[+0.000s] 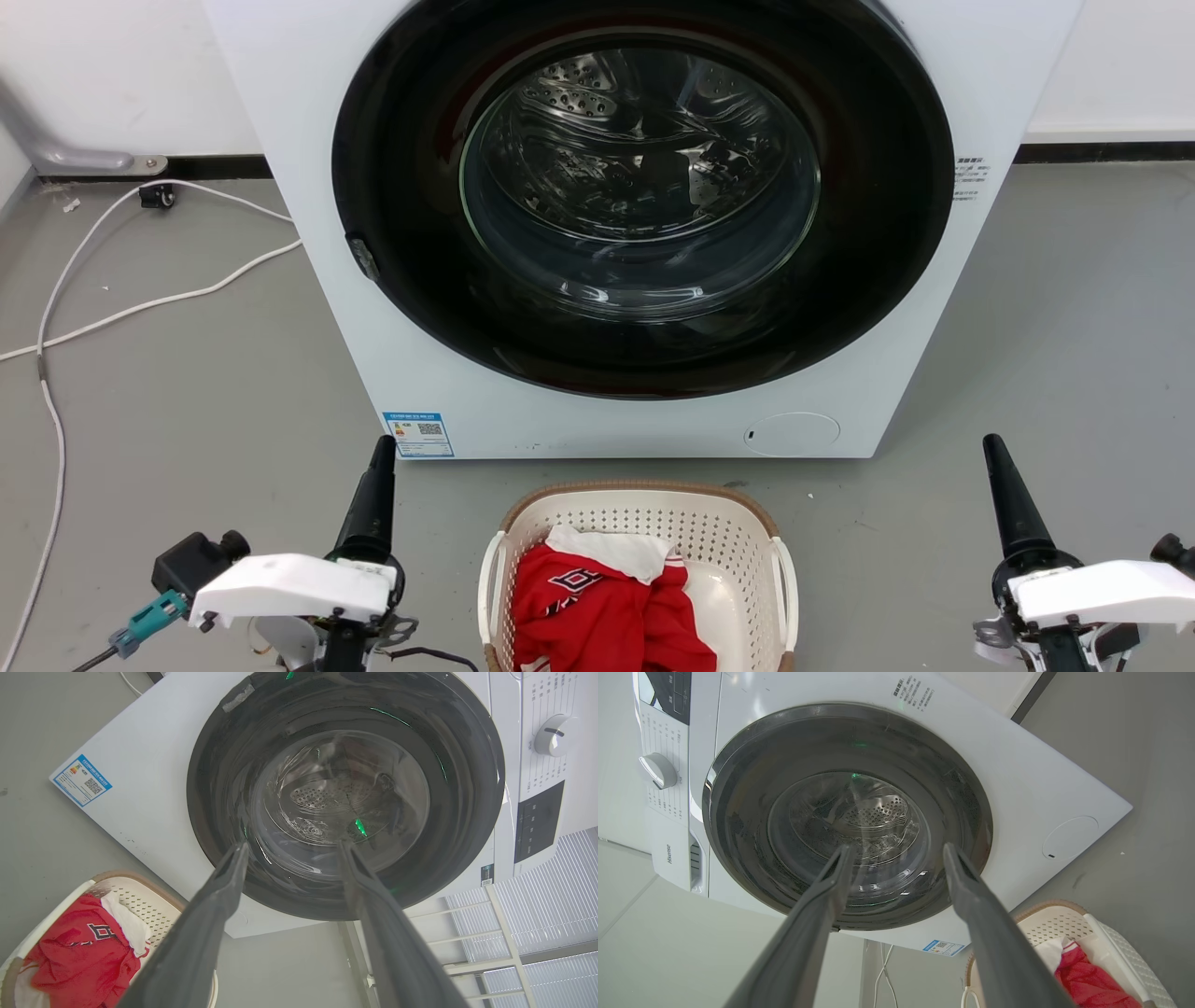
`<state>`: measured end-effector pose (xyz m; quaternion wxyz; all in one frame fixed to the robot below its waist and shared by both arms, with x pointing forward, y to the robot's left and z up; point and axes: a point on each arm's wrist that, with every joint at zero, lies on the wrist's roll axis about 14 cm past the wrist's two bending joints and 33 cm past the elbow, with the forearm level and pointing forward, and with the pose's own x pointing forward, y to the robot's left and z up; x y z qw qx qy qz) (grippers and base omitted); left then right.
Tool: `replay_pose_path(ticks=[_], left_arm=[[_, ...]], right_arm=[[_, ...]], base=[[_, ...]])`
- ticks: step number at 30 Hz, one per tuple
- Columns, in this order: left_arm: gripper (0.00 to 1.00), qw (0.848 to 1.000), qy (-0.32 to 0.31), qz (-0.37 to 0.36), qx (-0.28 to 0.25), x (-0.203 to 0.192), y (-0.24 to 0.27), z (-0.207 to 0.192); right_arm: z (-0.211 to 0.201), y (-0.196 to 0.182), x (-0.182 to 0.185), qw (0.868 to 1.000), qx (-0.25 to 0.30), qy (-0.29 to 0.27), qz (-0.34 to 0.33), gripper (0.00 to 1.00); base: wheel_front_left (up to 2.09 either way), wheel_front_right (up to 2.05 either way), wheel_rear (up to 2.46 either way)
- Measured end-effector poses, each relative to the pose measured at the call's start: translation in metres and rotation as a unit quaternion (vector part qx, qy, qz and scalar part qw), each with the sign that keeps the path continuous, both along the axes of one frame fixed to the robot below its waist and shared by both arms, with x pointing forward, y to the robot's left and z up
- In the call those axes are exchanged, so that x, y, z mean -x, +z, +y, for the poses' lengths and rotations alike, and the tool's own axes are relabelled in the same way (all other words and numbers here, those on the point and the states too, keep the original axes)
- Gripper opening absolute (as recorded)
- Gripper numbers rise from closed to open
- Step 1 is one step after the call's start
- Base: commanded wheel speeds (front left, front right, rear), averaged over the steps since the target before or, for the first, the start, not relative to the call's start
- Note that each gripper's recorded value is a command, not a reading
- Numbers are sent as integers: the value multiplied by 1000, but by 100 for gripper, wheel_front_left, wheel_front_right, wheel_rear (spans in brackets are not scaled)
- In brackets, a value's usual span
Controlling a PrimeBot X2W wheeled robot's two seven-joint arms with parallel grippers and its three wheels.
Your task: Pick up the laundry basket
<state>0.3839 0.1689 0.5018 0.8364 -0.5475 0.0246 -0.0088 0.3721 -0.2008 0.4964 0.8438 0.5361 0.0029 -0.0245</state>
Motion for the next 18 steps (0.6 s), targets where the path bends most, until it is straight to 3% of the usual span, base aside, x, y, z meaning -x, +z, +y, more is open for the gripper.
replay_pose_path(ticks=[18], left_arm=[[100,988,-21,-8,-153,-3,1,-20]], right_arm=[[8,2,3,983,184,14,-4,100]], base=[[0,0,0]])
